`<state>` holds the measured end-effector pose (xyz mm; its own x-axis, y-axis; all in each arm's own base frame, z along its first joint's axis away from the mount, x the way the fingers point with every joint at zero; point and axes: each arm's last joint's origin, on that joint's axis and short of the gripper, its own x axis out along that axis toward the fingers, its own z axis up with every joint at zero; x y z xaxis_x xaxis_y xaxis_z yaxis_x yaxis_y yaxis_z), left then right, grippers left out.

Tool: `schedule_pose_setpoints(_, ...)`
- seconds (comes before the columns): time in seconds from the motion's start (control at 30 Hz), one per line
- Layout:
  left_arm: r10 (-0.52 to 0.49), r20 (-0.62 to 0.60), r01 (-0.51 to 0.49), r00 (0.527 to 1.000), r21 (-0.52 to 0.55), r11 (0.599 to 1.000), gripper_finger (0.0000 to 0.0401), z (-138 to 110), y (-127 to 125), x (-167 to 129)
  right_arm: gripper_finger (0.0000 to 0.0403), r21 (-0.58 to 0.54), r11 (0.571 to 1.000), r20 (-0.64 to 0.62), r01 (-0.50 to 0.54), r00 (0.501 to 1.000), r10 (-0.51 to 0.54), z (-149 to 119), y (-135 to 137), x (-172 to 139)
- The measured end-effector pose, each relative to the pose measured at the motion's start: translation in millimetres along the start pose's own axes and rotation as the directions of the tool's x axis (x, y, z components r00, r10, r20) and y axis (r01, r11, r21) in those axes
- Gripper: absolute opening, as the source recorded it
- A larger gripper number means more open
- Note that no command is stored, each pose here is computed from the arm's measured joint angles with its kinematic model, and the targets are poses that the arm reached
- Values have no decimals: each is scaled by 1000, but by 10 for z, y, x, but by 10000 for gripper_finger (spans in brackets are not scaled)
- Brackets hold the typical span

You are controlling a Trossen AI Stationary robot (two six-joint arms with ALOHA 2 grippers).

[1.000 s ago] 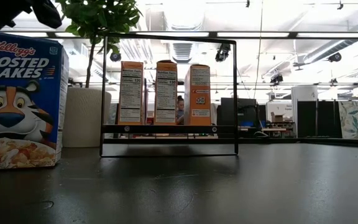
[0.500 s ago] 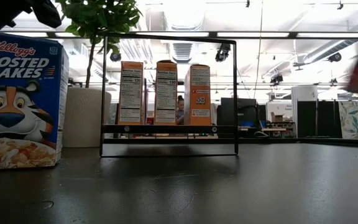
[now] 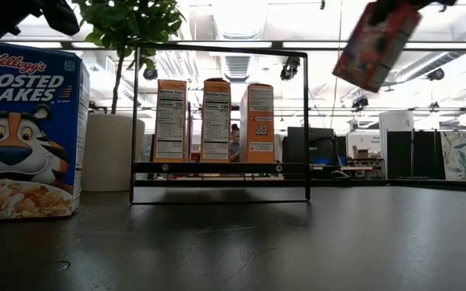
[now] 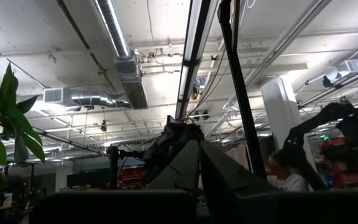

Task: Stack cereal on shelf
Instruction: Put the right red cereal box on the shelf aligned with the other red cereal box

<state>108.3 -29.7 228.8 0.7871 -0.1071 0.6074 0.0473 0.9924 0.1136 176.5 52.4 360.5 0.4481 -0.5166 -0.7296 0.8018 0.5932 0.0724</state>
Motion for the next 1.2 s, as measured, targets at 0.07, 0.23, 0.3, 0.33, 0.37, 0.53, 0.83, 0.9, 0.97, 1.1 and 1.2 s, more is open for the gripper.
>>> schedule_pose_setpoints(0.07, -1, -2, 1, 1000, 0, 1000, 0, -3, -1, 1, 147, -22, 1000, -8, -19, 1000, 19, 129, 1, 47)
schedule_pose_setpoints(0.23, 2, 6, -2, 1000, -1, 1000, 0, 6, 2, 0, 148, -81, 995, -37, -55, 998, 52, 410, -12, 195)
schedule_pose_setpoints(0.3, 15, 14, -15, 1000, -2, 1000, 0, 17, 8, -1, 148, -103, 992, -48, -66, 997, 61, 515, -25, 253)
schedule_pose_setpoints(0.33, 28, 18, -28, 999, -3, 1000, 0, 23, 13, -2, 148, -113, 991, -54, -73, 996, 67, 569, -34, 276)
schedule_pose_setpoints(0.37, 46, 21, -46, 999, 1, 999, 0, 30, 20, -3, 148, -117, 990, -56, -79, 996, 73, 627, -42, 298)
schedule_pose_setpoints(0.53, 117, 45, -119, 992, 49, 992, 0, 67, 48, -8, 147, -136, 984, -51, -117, 992, 111, 950, -66, 392)
schedule_pose_setpoints(0.83, 231, 102, -246, 968, 173, 954, 0, 156, 102, -35, 147, -161, 972, -60, -173, 984, 165, 1608, -64, 642)
schedule_pose_setpoints(0.9, 245, 113, -262, 963, 187, 947, 0, 175, 111, -43, 146, -163, 964, -75, -212, 976, 202, 1762, -48, 731)
schedule_pose_setpoints(0.97, 249, 123, -269, 961, 194, 943, 0, 191, 116, -51, 145, -159, 957, -82, -244, 969, 234, 1925, -21, 842)
schedule_pose_setpoints(1.1, 248, 120, -268, 961, 197, 943, 0, 192, 117, -54, 146, -179, 934, -113, -308, 950, 291, 2183, 76, 1151)
schedule_pose_setpoints(1.2, 246, 114, -265, 962, 199, 943, 0, 187, 115, -54, 148, -204, 919, -151, -337, 938, 311, 2300, 179, 1421)
